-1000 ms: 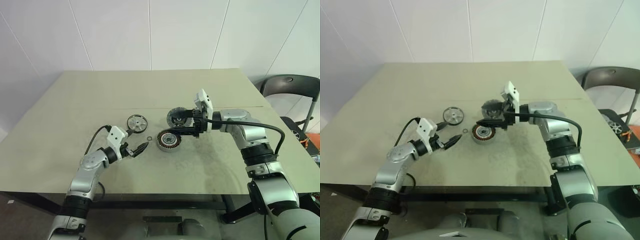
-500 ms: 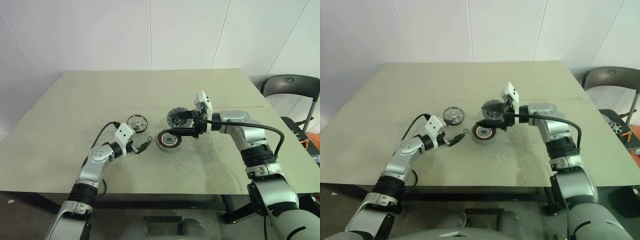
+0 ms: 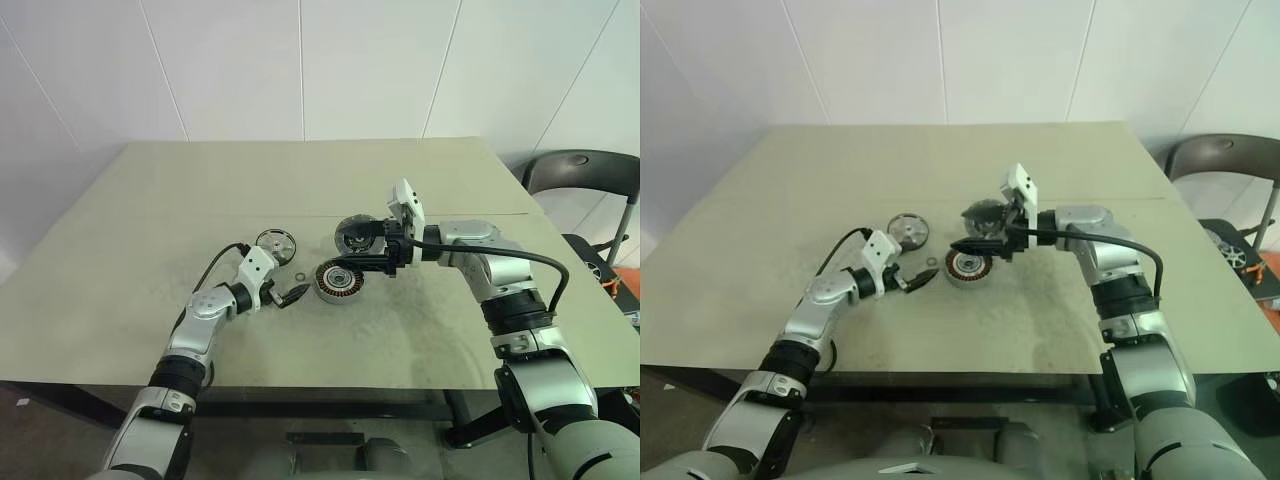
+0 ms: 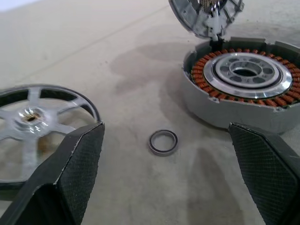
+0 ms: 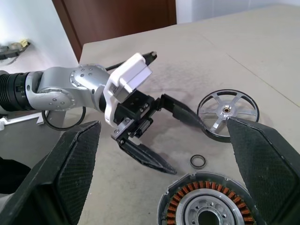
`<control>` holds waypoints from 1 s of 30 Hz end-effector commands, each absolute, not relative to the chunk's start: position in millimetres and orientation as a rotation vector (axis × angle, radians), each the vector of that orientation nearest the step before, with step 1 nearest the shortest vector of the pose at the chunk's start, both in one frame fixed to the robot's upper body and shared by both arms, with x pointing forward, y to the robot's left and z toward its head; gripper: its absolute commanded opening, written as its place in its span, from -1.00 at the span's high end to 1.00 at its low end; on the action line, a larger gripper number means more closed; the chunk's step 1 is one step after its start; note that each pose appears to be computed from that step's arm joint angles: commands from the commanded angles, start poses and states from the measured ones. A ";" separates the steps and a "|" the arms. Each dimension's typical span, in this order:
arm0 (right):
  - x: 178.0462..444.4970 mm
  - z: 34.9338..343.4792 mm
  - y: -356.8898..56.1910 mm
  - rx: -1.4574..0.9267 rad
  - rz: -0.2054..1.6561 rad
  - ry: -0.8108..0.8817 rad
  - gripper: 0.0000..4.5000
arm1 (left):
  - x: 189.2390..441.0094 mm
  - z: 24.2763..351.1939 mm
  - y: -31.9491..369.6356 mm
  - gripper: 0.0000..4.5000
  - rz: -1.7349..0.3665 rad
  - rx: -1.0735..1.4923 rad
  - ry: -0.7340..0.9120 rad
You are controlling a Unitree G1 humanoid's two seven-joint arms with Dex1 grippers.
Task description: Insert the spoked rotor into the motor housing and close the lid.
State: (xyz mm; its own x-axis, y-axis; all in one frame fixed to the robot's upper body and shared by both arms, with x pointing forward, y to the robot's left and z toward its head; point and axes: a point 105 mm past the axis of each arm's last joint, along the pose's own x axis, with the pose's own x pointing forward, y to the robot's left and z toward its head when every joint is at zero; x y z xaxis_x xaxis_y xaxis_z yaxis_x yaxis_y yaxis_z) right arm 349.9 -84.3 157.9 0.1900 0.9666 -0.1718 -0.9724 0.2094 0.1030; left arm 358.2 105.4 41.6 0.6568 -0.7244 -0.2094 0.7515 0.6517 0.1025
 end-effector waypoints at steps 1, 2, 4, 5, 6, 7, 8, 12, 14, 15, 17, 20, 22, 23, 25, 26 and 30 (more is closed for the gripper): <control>346.9 175.3 -78.2 -0.048 1.392 0.146 -0.99 | 363.4 53.6 94.0 -1.00 -0.863 0.121 0.121; 346.8 175.1 -78.2 -0.048 1.392 0.146 -0.99 | 362.8 52.8 91.8 -1.00 -0.869 0.110 0.126; 346.3 175.1 -78.5 -0.046 1.391 0.144 -0.99 | 360.9 48.7 88.0 -1.00 -0.882 0.116 0.139; 346.2 175.2 -78.7 -0.045 1.391 0.142 -0.99 | 360.5 47.8 86.7 -1.00 -0.885 0.112 0.141; 346.2 175.3 -78.8 -0.044 1.390 0.141 -0.99 | 360.3 47.6 85.8 -1.00 -0.886 0.107 0.142; 346.1 175.4 -78.8 -0.043 1.389 0.139 -0.99 | 360.3 47.6 84.9 -1.00 -0.888 0.104 0.142; 346.0 175.5 -78.8 -0.043 1.389 0.138 -0.99 | 360.2 47.4 84.2 -1.00 -0.891 0.105 0.143; 346.1 174.8 -78.6 -0.042 1.386 0.137 -0.99 | 361.4 46.0 86.0 -1.00 -0.880 0.124 0.149; 346.2 174.4 -78.3 -0.041 1.386 0.136 -0.99 | 362.5 45.2 88.1 -1.00 -0.868 0.128 0.153; 346.2 174.4 -78.2 -0.041 1.385 0.135 -0.99 | 362.9 44.8 89.0 -1.00 -0.863 0.127 0.155; 346.5 174.5 -77.6 -0.042 1.385 0.133 -0.99 | 363.4 43.4 90.3 -1.00 -0.855 0.121 0.164; 346.4 175.9 -75.9 -0.046 1.390 0.125 -1.00 | 369.1 41.2 96.7 -0.73 -0.800 0.116 0.180; 346.4 176.5 -75.4 -0.047 1.391 0.122 -1.00 | 372.1 40.1 99.9 -0.41 -0.774 0.109 0.189; 346.4 176.6 -75.3 -0.048 1.391 0.122 -1.00 | 372.4 39.7 100.3 -0.29 -0.771 0.107 0.191; 346.2 176.4 -75.5 -0.049 1.392 0.121 -1.00 | 372.4 38.1 101.1 0.00 -0.765 0.098 0.201; 346.1 176.5 -75.5 -0.049 1.392 0.120 -1.00 | 372.3 37.6 101.4 0.17 -0.764 0.096 0.204; 346.7 176.5 -76.2 -0.052 1.388 0.117 -1.00 | 372.5 37.1 104.1 0.80 -0.742 0.074 0.203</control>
State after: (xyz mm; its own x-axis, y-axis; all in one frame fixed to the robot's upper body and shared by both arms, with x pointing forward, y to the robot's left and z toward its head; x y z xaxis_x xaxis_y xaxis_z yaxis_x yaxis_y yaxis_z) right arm 348.4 -80.6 158.2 0.1886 0.9695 -0.1568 -0.9736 0.2055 0.0995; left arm 366.8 100.7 29.0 0.6884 -0.6843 -0.2405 0.7040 0.7101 -0.0054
